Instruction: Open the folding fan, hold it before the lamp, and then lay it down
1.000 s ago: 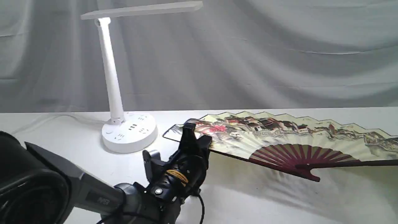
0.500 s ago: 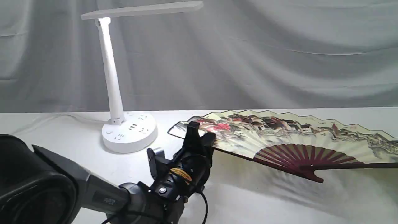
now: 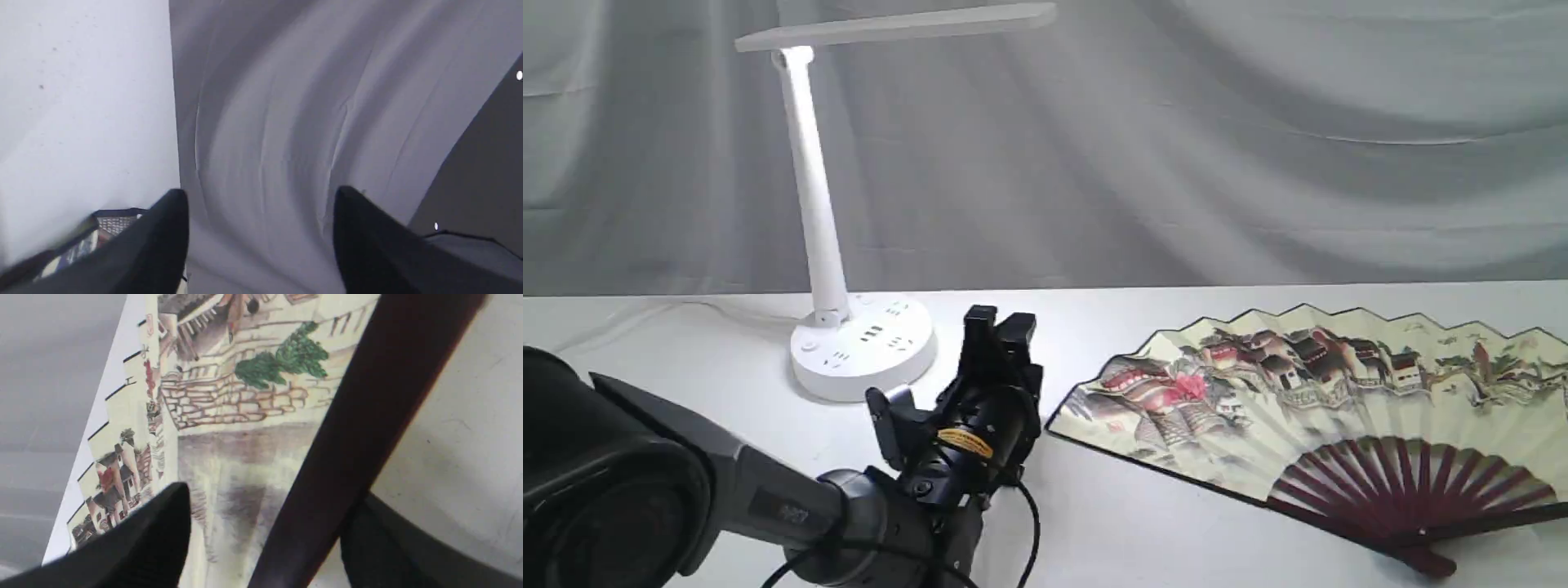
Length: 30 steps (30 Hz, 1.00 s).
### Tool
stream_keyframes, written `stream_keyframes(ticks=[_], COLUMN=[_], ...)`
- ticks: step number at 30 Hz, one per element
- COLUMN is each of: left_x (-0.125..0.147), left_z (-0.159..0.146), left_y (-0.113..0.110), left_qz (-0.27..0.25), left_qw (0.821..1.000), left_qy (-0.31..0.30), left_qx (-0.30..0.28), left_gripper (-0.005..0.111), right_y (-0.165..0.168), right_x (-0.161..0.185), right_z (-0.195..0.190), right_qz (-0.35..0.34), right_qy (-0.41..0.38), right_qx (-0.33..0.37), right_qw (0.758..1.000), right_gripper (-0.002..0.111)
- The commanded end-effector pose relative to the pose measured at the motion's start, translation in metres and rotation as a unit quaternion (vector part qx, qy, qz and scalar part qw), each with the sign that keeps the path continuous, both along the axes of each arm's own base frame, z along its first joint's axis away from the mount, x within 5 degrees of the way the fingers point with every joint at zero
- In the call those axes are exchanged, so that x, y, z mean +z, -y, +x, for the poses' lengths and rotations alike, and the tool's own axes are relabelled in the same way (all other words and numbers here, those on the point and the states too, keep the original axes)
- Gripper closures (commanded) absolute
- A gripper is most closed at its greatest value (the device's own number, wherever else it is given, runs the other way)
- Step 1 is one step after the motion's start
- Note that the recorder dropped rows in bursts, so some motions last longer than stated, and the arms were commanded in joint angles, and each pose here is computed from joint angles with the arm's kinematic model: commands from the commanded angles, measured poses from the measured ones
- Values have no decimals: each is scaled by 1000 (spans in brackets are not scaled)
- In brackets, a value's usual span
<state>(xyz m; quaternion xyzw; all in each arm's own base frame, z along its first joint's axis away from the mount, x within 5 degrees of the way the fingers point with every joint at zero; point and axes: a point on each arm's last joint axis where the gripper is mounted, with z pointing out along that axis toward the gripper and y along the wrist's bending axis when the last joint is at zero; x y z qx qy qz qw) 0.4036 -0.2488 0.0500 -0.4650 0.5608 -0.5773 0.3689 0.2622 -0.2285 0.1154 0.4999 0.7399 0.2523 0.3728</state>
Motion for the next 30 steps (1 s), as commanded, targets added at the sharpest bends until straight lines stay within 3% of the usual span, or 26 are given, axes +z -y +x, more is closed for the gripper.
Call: stream_keyframes(ticks=[1, 7, 13, 23, 30], left_x=[6, 16, 33, 59, 87], left_z=[1, 2, 7, 14, 14], left_y=[1, 4, 3, -6, -15], left_qz=[9, 22, 41, 159, 220], left_qw=[999, 998, 993, 967, 955], left_qy=[29, 48, 70, 57, 15], left_qx=[-10, -43, -82, -193, -200], left_gripper=[54, 54, 58, 58, 58], right_y=[-5, -6, -2, -8, -27], right_x=[2, 1, -9, -14, -3], right_z=[5, 6, -2, -9, -5], right_qz=[-4, -8, -25, 8, 89], right_qy=[9, 1, -67, -113, -69], right_qx=[22, 20, 4, 24, 88], right_qw=[1000, 1000, 997, 993, 990], right_gripper=[48, 46, 46, 46, 46])
